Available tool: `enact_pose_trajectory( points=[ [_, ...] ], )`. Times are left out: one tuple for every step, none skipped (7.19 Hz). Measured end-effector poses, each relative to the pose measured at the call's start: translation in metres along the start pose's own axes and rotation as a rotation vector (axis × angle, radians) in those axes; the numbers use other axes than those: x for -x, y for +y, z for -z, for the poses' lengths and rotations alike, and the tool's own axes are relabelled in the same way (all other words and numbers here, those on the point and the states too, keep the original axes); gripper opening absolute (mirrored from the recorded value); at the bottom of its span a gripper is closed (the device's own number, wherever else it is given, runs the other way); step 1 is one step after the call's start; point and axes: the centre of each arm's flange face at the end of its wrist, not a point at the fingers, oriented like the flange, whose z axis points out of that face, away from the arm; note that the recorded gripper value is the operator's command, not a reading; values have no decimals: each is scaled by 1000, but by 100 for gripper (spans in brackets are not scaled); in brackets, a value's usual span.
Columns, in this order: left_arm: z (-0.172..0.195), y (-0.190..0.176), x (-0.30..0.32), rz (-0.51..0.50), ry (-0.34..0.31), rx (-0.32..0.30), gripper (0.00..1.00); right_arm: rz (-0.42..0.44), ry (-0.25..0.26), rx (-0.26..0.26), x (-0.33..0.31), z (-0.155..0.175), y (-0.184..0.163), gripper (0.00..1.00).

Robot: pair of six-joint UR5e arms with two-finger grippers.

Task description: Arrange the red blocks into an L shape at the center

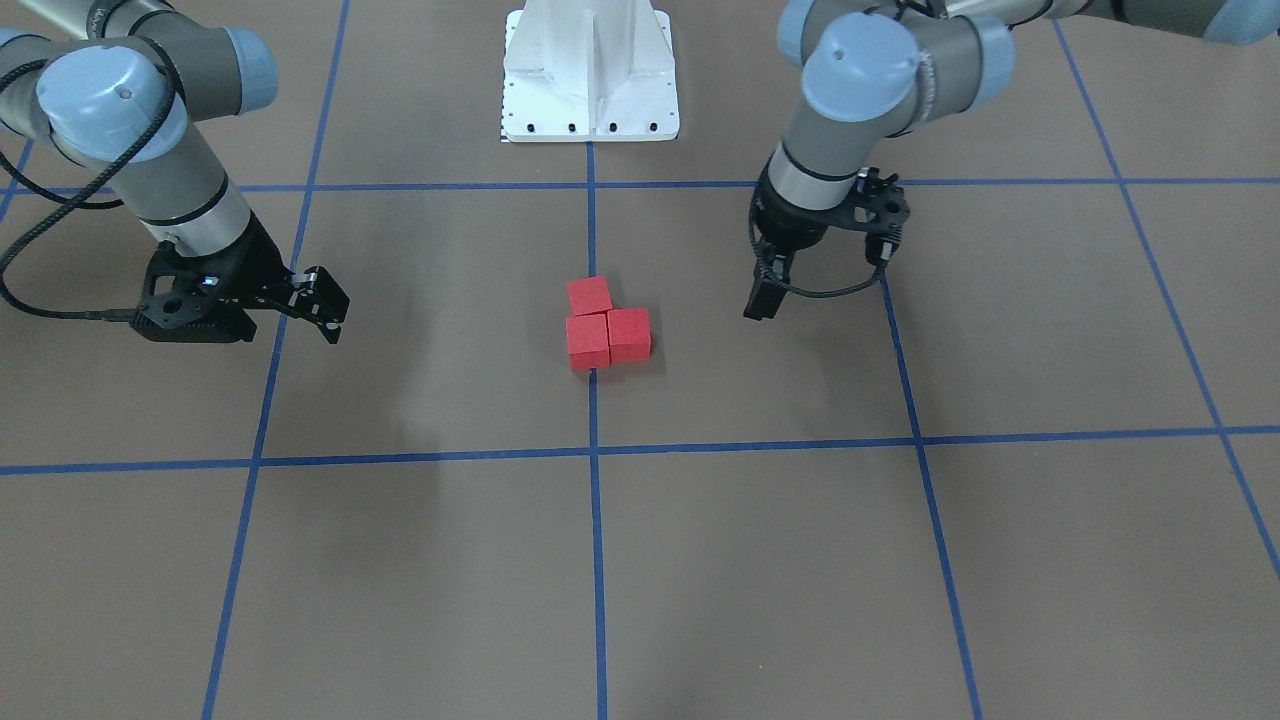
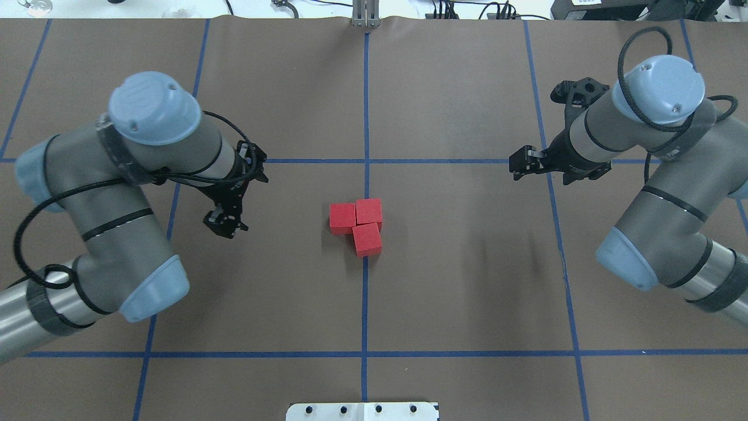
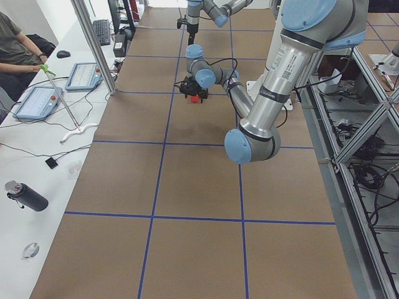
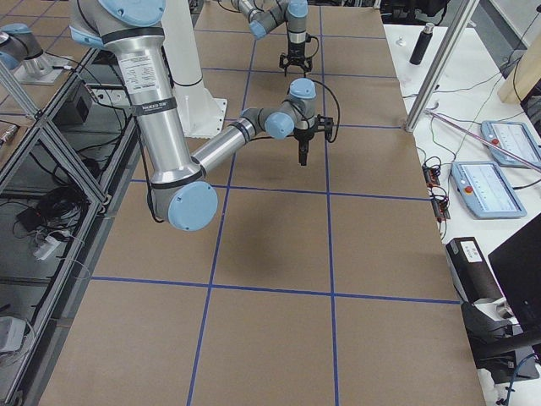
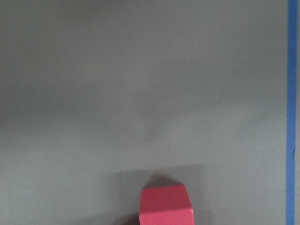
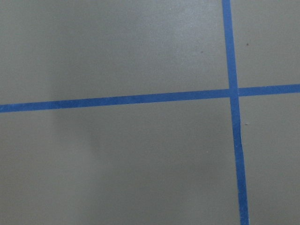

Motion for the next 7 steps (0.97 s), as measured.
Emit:
enact_pose_trajectory(
  points=[
    [10, -49, 17, -120, -6, -25, 100, -24, -20, 6, -23, 19, -13, 100],
    [22, -102, 29, -228, -26, -34, 100, -27, -37, 19, -58, 38, -25, 100],
    [37, -160, 40, -327, -45, -35, 100, -1, -38, 26, -101, 51, -35, 100],
    [54, -225, 54, -430, -62, -34, 100, 43, -25, 24, -148, 61, -42, 100],
    [69, -283, 67, -524, -70, -40, 100, 88, -6, 18, -188, 69, -44, 100],
    [80, -339, 75, -617, -77, -50, 100, 128, 14, 16, -223, 74, -43, 100],
    [89, -396, 85, -717, -84, -50, 100, 166, 31, 18, -255, 78, -40, 100]
  ],
)
